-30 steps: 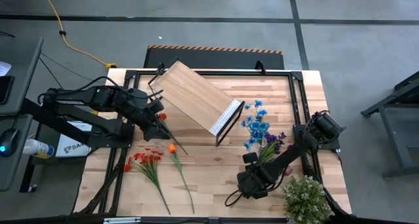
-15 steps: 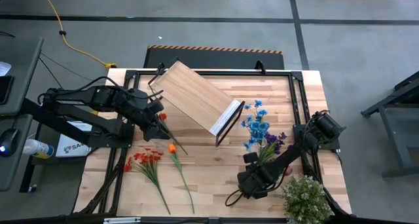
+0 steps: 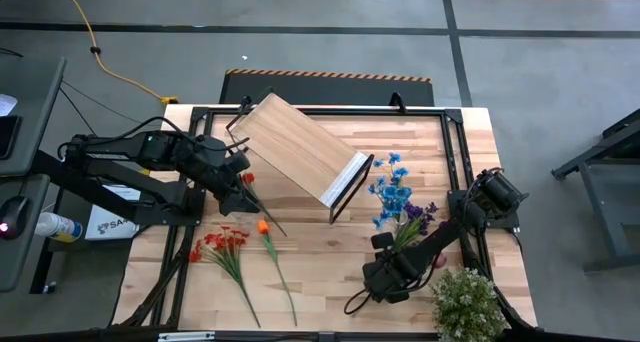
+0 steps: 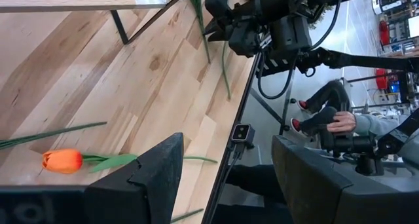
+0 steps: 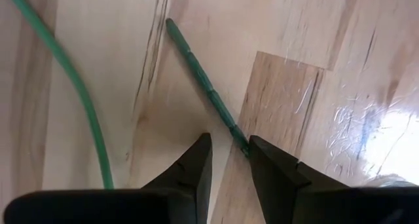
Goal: Pick and place flowers into a vace then onto a shelf
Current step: Put the purple flower into the right transparent vase
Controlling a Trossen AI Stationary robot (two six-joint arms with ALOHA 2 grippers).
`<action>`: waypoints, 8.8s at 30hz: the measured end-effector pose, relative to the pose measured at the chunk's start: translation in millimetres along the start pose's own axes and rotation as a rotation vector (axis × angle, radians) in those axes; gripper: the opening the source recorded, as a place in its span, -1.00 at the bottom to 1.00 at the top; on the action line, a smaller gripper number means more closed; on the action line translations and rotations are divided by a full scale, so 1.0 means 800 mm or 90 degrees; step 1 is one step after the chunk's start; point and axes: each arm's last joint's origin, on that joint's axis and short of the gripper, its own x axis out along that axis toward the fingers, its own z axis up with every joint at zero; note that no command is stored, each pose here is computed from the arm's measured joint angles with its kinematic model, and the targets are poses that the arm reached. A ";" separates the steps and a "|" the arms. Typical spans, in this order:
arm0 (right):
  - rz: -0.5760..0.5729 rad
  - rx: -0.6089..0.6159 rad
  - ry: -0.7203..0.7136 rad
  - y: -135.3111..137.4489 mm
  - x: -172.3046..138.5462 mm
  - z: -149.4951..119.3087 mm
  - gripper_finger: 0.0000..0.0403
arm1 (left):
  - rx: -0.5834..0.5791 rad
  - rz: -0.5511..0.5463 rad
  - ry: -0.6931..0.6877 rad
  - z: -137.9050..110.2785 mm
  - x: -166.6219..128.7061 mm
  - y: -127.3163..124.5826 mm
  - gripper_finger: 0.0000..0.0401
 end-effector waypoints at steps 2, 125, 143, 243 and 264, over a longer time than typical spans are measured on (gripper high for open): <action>-0.001 -0.004 -0.001 0.000 0.000 0.000 -0.53 | 0.000 0.000 0.000 0.000 0.000 0.000 0.32; 0.033 0.043 -0.129 -0.010 -0.221 0.070 -1.00 | 0.034 0.009 -0.009 0.001 0.000 0.001 0.32; 0.098 0.115 -0.149 -0.029 -0.302 0.059 -1.00 | 0.032 0.009 -0.009 0.001 0.000 0.001 0.32; -0.674 -0.711 -0.065 -0.121 -0.290 0.191 -1.00 | -0.086 -0.172 -0.265 0.057 0.030 -0.044 0.32; -0.679 -0.717 -0.105 -0.114 -0.295 0.195 -1.00 | -0.094 -0.158 -0.236 0.073 0.053 -0.033 0.32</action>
